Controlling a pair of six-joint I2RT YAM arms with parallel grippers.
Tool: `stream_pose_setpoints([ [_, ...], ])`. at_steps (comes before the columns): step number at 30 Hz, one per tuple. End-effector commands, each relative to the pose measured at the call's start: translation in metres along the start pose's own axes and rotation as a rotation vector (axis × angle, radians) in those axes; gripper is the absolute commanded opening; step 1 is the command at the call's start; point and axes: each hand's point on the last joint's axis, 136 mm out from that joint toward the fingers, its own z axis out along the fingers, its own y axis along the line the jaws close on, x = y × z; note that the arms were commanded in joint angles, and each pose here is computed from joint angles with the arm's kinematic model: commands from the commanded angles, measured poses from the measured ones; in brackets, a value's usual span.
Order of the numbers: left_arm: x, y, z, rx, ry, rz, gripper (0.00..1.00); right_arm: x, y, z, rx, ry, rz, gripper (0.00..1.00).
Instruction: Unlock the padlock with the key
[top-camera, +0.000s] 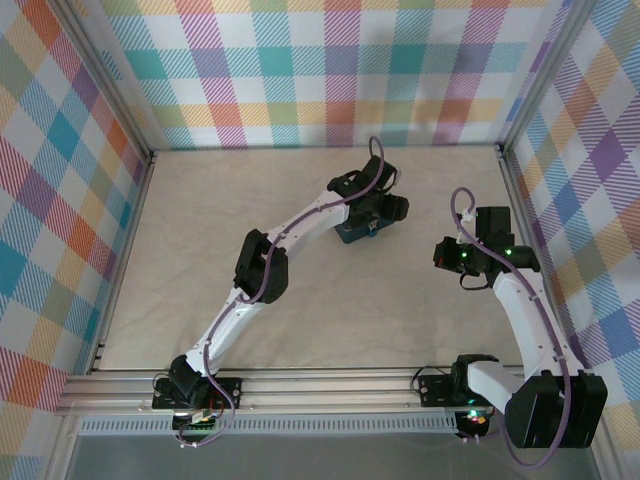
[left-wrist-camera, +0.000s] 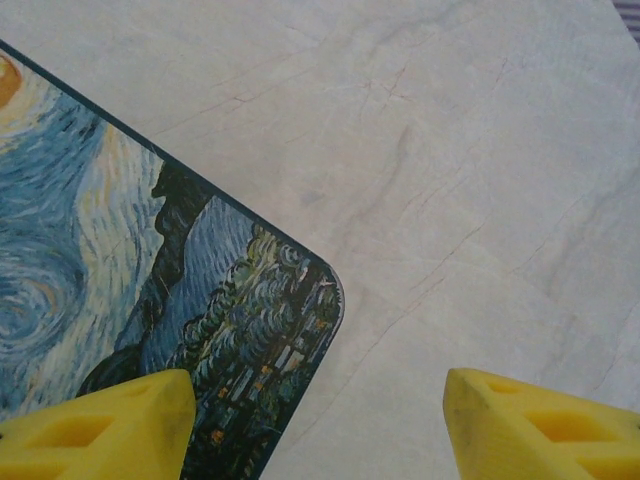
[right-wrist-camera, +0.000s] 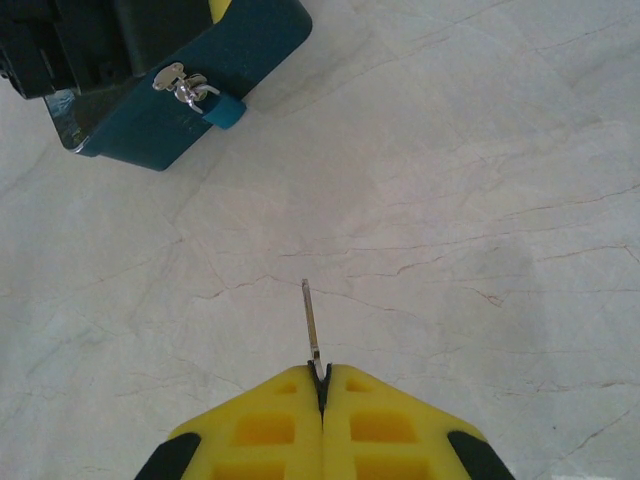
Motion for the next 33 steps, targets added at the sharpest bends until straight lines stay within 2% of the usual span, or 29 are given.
stream_pose_setpoints([
  [1, 0.045, -0.008, 0.000, 0.000, 0.139, 0.071, 0.67, 0.006, 0.000, 0.001, -0.013, 0.024, -0.007, 0.00],
  [16, 0.085, -0.009, -0.065, 0.042, 0.153, 0.130, 0.66, 0.009, 0.006, 0.011, -0.065, 0.052, -0.006, 0.00],
  [25, 0.111, 0.006, -0.102, 0.004, 0.130, 0.101, 0.66, 0.003, 0.042, 0.012, -0.289, 0.035, -0.015, 0.00],
  [33, 0.101, 0.000, -0.116, 0.026, 0.069, 0.075, 0.66, 0.005, 0.062, 0.021, -0.413, 0.093, 0.006, 0.00],
])
